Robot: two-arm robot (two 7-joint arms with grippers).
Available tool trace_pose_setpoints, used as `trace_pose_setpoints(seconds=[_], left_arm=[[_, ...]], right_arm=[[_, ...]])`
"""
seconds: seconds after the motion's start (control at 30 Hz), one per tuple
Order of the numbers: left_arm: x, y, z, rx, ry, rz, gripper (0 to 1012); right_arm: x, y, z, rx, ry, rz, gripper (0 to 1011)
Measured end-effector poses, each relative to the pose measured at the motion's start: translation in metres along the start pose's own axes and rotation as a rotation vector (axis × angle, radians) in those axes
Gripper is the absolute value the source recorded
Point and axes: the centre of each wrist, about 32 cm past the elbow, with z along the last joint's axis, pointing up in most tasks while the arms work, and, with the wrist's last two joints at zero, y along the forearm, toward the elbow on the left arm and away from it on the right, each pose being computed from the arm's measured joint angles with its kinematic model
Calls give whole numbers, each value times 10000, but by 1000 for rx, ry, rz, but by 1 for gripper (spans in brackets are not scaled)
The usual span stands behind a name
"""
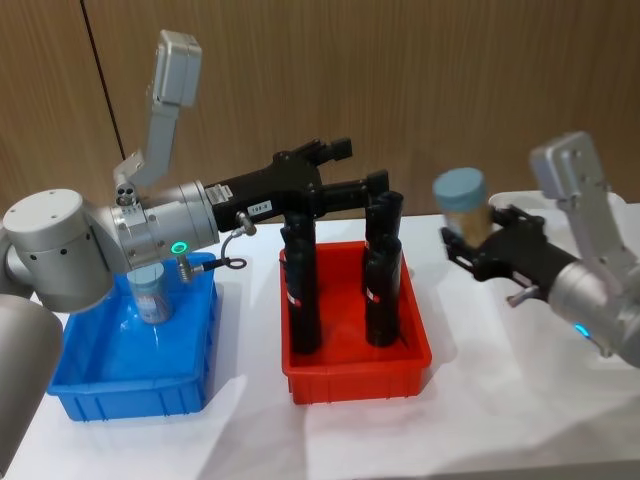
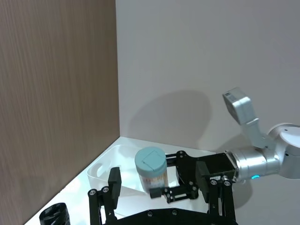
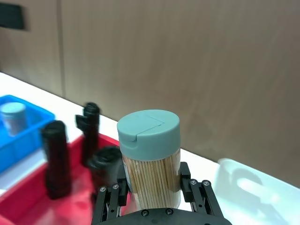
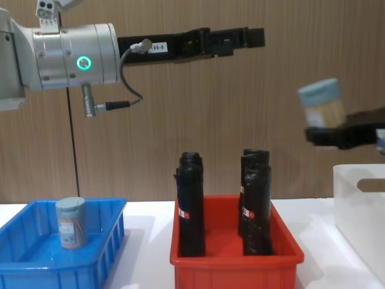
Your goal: Pick the cotton swabs from the blue box and place them into the white box.
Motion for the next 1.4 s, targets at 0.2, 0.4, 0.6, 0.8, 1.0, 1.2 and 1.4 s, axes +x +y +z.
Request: trace_pose_setpoints(seconds=[0.2,0.4,0.6,0.8,1.0,1.2,1.4], left_arm=[[0,0,0,0,0,0,1003],[0,0,0,0,0,0,1003],[0,0,0,0,0,0,1003],[0,0,0,0,0,0,1003],[0,0,0,0,0,0,1003],[0,0,0,0,0,0,1003],[0,0,0,0,0,0,1003]], right_arm=[[174,-47,-136,-34,21,-84,637],[341,-85,-248,-66,37,-159,636],[549,-106,-370,-111,58,-235,636],[751,-95,-514,-173,87,-292,636],[864,-81,-610,-209,107,-319,636],[946,-73,-681,-230,122,-332,668],[993,-74,-718,-231,128,-335,838]])
